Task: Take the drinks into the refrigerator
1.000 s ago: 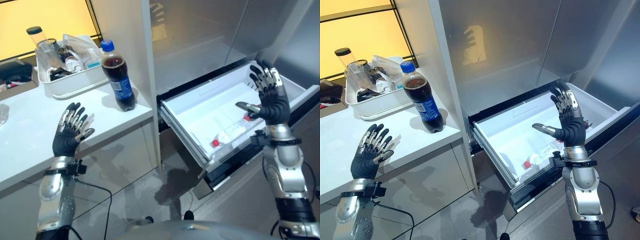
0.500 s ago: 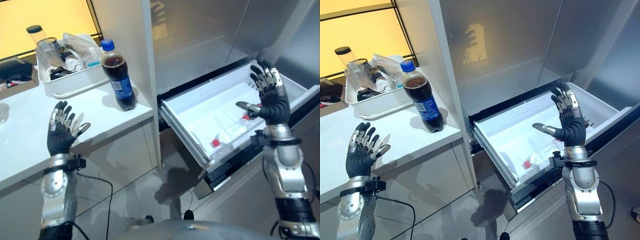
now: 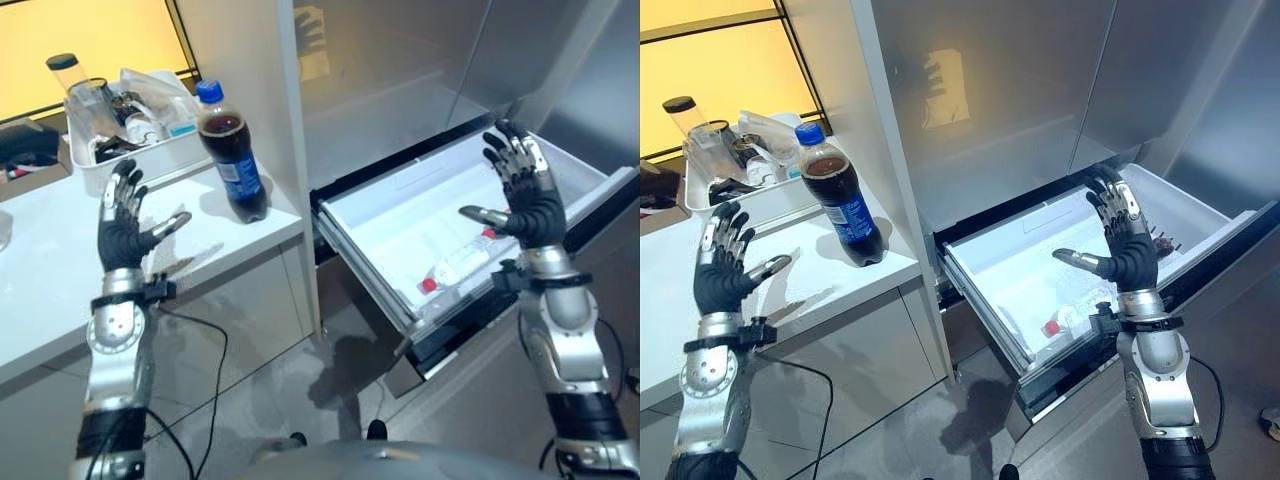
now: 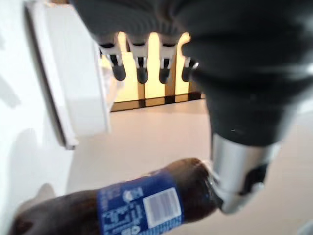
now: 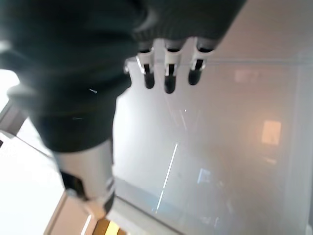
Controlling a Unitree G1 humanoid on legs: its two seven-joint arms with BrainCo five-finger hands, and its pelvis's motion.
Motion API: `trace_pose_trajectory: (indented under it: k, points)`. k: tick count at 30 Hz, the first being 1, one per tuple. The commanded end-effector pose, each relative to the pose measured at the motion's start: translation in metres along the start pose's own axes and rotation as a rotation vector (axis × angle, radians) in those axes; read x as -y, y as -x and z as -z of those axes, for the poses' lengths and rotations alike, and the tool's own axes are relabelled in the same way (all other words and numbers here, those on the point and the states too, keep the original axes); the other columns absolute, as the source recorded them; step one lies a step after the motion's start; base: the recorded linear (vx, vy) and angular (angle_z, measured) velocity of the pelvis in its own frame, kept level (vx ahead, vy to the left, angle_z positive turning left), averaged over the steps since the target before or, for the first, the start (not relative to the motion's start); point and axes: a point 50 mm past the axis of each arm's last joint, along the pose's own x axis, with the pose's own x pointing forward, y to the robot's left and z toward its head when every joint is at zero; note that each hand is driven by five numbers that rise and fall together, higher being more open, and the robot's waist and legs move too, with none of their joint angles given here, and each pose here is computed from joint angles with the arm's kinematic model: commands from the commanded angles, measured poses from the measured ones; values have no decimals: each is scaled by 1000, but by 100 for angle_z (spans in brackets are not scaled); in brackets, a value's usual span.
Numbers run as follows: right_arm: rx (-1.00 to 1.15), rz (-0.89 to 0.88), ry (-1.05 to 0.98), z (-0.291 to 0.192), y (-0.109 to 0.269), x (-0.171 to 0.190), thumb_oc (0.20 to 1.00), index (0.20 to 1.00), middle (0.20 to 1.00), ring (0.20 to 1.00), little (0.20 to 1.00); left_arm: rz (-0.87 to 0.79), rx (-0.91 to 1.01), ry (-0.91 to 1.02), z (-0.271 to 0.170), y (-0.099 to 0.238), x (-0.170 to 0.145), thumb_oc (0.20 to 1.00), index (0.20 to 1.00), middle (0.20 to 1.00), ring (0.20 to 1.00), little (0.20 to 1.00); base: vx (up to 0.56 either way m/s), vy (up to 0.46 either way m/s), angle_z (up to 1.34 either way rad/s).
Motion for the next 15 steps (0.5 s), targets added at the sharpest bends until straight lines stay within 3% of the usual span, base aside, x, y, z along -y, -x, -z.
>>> trace_pose_trajectory:
  k: [1, 15]
  points:
    - [164, -62, -41, -28, -20, -6, 1000, 1000, 1000, 1000, 1000, 68, 96, -147, -15, -25, 5, 1000, 1000, 1000, 1000, 1000, -32, -5, -3]
    - [234, -119, -86, -43, -23, -12, 1000, 1000, 1000, 1000, 1000, 180, -51, -21, 15, -24, 36, 1000, 1000, 1000, 1000, 1000, 18, 4, -1]
